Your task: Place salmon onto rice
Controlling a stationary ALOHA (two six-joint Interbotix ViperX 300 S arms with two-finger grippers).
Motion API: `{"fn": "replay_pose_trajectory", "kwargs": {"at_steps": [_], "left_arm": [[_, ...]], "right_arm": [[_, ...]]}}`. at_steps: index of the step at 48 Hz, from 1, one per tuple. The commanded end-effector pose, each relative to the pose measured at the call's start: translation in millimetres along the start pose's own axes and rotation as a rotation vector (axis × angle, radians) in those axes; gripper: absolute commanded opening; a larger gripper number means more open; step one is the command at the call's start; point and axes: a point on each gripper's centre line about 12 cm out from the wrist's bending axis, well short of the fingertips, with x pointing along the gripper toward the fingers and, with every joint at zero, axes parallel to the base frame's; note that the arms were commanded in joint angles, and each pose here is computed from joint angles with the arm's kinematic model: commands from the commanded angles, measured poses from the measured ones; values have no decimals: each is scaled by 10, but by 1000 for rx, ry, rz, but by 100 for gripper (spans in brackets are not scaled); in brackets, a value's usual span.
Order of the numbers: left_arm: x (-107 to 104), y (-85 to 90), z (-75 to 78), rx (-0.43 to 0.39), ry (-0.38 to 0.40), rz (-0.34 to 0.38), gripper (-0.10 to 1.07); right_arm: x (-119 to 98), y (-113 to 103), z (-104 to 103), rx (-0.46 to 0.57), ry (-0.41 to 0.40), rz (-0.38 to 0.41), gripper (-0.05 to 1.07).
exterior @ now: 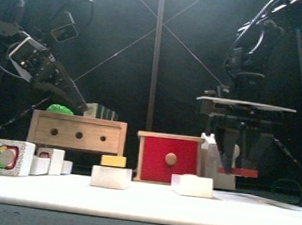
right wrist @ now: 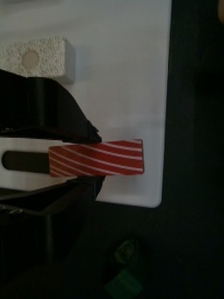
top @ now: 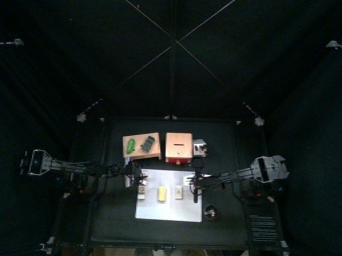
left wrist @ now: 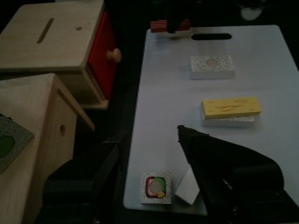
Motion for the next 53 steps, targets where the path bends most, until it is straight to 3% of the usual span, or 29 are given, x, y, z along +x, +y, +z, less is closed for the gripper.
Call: {"fn": "replay_pose_trajectory", "kwargs": {"at_steps": [1,11,24,37,53], "left_arm": [[10,14,108,-2,-32,5,87],[-16,5,176,0,-60,3,87],[-55,-5,172,1,-68,-1,87],[-58,-7,164,4,-64,-2,87],[-59,-8,158,4,-62,-2,87]], "right_arm": [[-280,210,-21,19,18,98,63],[-401,528,-173,8,40,153,63],[-351,787,-351,11,74,157,63],[-318,838,-382,26,81,109,63],[-285,903,-402,23,81,109,63]]}}
